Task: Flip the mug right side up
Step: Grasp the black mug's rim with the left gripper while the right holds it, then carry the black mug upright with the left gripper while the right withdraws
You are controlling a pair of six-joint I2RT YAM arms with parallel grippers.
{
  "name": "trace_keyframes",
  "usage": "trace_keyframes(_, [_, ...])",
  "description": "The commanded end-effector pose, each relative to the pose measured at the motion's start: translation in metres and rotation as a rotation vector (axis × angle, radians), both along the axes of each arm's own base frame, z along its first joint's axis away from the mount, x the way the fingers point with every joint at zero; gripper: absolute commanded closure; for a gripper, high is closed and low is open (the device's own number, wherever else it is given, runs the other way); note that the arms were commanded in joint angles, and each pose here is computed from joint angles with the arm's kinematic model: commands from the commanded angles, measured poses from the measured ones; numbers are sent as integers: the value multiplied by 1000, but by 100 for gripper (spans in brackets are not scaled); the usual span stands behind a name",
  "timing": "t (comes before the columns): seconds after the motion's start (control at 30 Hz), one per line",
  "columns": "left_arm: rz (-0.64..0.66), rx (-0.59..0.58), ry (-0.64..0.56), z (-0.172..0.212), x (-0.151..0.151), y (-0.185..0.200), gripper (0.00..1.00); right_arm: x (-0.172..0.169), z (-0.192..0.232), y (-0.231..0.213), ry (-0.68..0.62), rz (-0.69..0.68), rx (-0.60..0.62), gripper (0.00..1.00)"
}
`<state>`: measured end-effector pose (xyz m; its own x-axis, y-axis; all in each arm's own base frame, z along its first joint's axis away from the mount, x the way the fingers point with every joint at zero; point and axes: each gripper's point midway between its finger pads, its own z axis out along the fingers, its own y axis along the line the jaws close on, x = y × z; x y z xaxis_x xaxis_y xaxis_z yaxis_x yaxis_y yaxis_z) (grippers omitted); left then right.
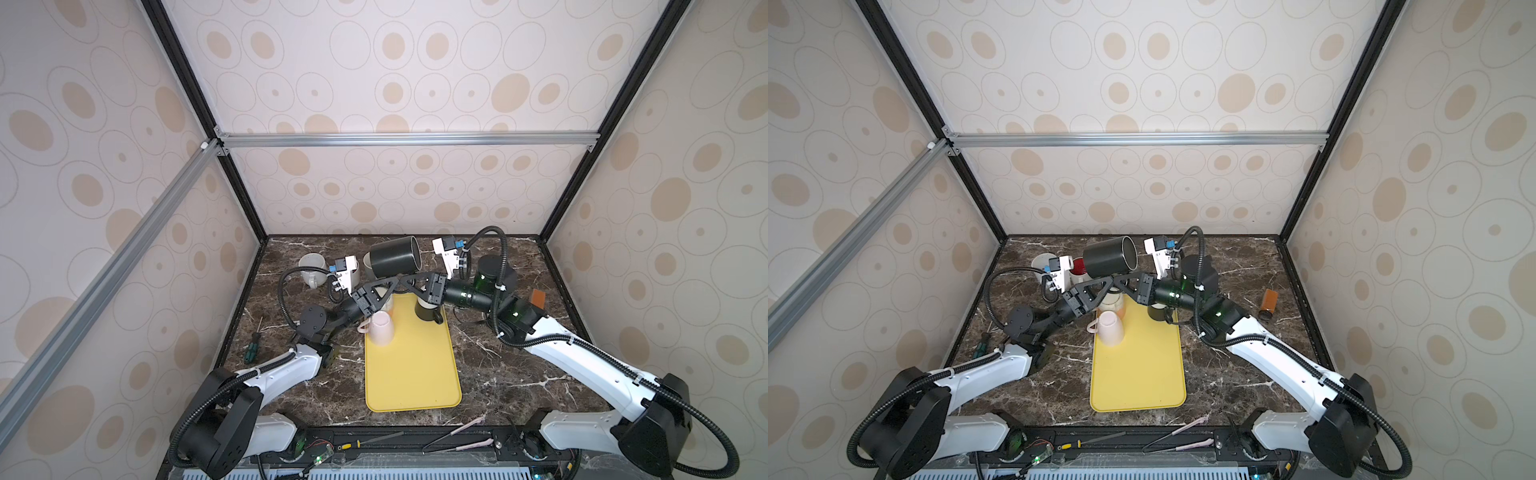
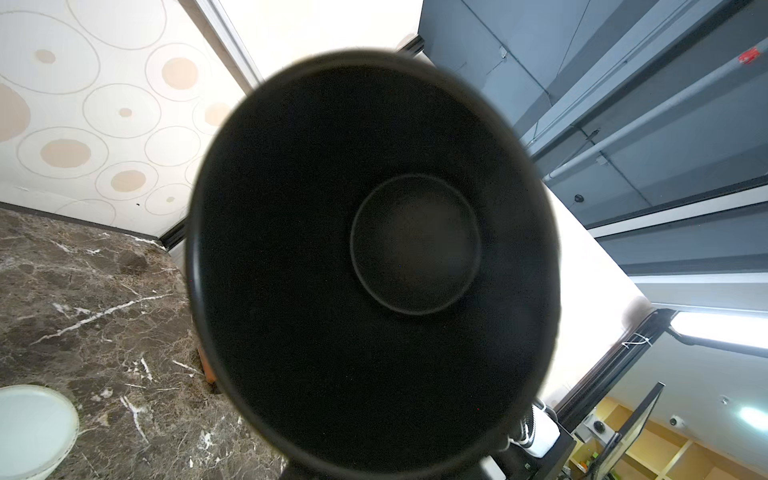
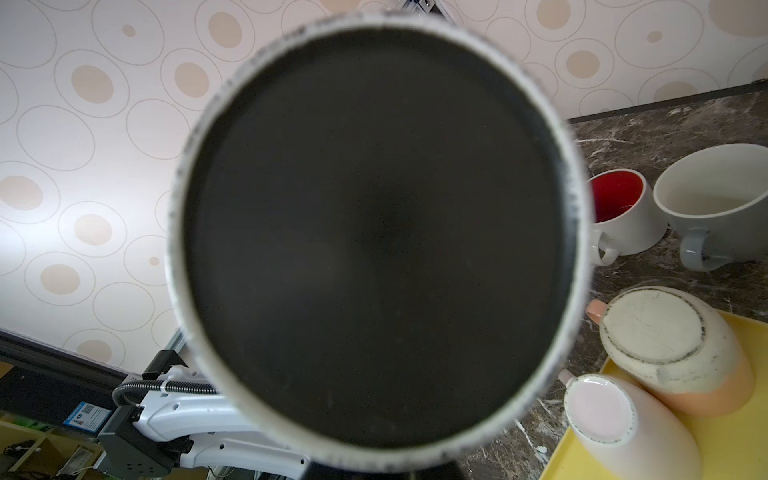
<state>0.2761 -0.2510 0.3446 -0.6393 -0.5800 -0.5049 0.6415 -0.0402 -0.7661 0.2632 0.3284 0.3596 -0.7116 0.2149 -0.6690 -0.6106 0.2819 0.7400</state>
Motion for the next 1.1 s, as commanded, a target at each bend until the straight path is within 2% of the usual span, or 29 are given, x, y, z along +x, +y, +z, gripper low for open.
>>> trace_keyframes(0.0, [-25, -39, -63, 23, -5, 0, 78, -5, 36, 0, -122, 29, 76, 100])
trace_keyframes(0.13, [-36, -37, -65, 23, -5, -2, 100, -3, 32, 0, -127, 18, 60, 100])
trace_keyframes(0.33, [-20, -34, -63, 22, -4, -1, 100, 2, 23, 4, -119, 17, 30, 99])
trace_keyframes(0.5, [-1, -46, -64, 23, -1, 2, 100, 3, 14, 6, -108, 25, 1, 81])
trace_keyframes(0.77, [5, -86, -107, 48, 17, 3, 100, -7, 5, -1, -108, 45, -77, 55])
trace_keyframes(0.93, [-14, -117, -110, 53, 28, -3, 100, -12, -6, -9, -107, 25, -109, 46])
trace_keyframes(1.07, [13, -91, -89, 50, 49, -5, 100, -18, -13, -21, -96, 5, -148, 45])
